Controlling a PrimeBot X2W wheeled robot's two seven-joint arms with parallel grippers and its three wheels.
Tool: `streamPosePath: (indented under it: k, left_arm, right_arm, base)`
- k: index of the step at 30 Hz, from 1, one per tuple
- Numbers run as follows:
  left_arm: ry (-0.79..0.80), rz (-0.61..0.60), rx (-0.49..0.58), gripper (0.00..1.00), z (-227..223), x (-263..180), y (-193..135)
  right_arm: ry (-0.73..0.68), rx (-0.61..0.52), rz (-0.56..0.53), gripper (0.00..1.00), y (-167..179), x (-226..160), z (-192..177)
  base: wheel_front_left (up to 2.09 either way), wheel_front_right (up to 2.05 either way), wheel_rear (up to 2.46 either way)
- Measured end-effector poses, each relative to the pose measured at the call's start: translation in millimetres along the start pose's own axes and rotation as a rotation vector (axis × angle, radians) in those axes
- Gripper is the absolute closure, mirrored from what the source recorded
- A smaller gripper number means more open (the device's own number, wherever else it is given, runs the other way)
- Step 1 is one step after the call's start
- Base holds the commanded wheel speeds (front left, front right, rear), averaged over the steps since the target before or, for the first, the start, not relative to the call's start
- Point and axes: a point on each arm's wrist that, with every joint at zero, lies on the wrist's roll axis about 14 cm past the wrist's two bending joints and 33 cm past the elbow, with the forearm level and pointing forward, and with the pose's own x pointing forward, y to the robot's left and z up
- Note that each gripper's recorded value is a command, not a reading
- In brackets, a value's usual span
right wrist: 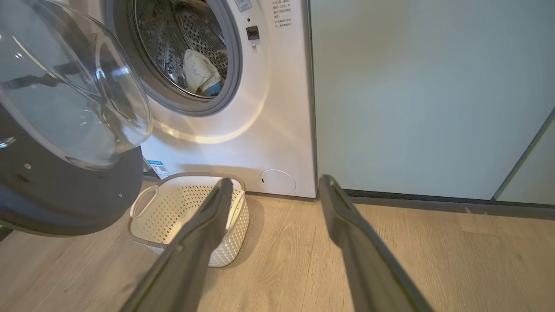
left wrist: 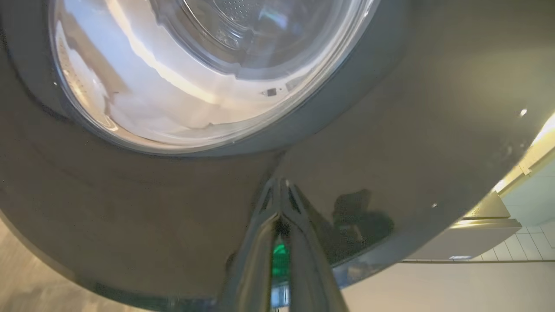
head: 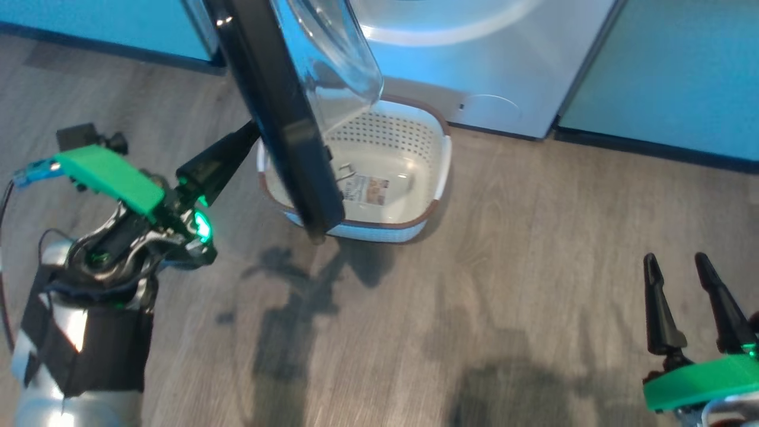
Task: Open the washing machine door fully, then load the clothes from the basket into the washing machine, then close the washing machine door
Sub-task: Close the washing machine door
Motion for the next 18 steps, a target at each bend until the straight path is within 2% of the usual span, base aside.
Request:
streamPosePath:
  k: [18]
  left_arm:
    - [0.072,-0.052,-0.059,1.00,-28,101,6]
  right_arm:
    - [-0.057,0.023,-0.162,0.00,-45,-16,5]
  base:
    - [0.00,0.00,0.00]
